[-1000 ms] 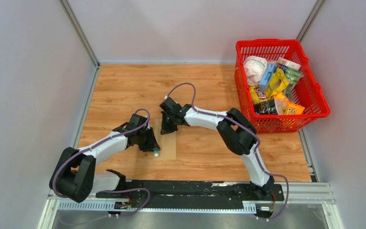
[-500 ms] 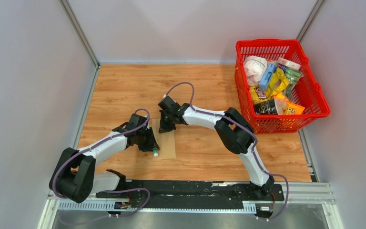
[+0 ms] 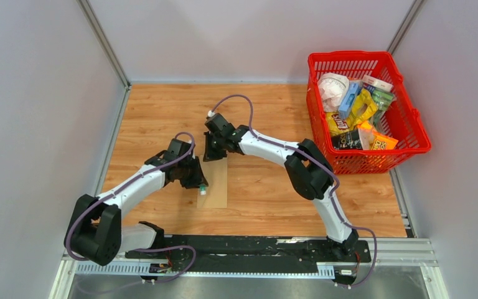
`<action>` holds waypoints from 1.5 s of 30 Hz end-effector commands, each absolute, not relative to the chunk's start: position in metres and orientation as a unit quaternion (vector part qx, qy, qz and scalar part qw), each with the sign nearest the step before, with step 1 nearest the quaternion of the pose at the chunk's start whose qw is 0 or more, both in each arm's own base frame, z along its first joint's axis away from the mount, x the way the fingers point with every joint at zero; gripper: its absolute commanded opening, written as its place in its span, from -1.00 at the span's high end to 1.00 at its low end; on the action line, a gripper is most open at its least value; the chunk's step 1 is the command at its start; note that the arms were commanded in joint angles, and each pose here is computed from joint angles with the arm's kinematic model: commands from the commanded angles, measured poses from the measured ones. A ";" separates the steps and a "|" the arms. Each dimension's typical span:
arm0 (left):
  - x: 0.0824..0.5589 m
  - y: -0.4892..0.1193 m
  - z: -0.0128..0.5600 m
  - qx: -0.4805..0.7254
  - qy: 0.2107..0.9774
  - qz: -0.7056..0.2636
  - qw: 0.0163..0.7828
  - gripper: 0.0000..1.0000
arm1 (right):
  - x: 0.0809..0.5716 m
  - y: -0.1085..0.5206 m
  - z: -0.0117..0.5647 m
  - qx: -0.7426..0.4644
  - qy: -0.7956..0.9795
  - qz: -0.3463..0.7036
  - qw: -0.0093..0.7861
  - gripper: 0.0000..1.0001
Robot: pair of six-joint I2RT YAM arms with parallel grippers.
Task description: Place the letter into the envelope and seal it
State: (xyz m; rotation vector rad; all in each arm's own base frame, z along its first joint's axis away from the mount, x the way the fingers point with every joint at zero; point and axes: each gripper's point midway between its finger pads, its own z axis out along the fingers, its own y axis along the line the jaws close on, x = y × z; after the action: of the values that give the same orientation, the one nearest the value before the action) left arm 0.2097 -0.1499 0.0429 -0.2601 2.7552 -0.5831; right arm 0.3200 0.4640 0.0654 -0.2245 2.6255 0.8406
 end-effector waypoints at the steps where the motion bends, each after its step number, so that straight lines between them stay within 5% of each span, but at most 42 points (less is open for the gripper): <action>1: 0.237 -0.158 0.082 -0.081 0.949 -0.225 0.205 1.00 | 0.330 0.466 0.127 -0.104 0.912 0.319 0.237 1.00; 10: 0.249 -0.166 0.110 -0.063 0.935 -0.258 0.235 1.00 | 0.345 0.379 0.147 -0.040 0.925 0.264 0.271 0.89; 21: 0.224 -0.236 0.168 0.121 0.834 -0.493 0.216 1.00 | 0.327 0.247 0.124 0.017 0.947 0.099 0.305 0.08; 31: 0.195 -0.251 0.189 0.215 0.774 -0.560 0.201 1.00 | 0.306 0.257 0.141 0.010 0.935 0.180 0.306 -0.07; 45: 0.218 -0.266 0.261 0.212 0.720 -0.603 0.271 1.00 | 0.213 0.298 0.279 -0.137 0.737 0.524 0.403 -0.15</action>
State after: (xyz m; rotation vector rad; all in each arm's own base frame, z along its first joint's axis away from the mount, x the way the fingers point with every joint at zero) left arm 0.2102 -0.2599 0.2111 0.5000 2.1149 -1.6090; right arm 0.2378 0.2700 0.2059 -0.1163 2.1886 1.0265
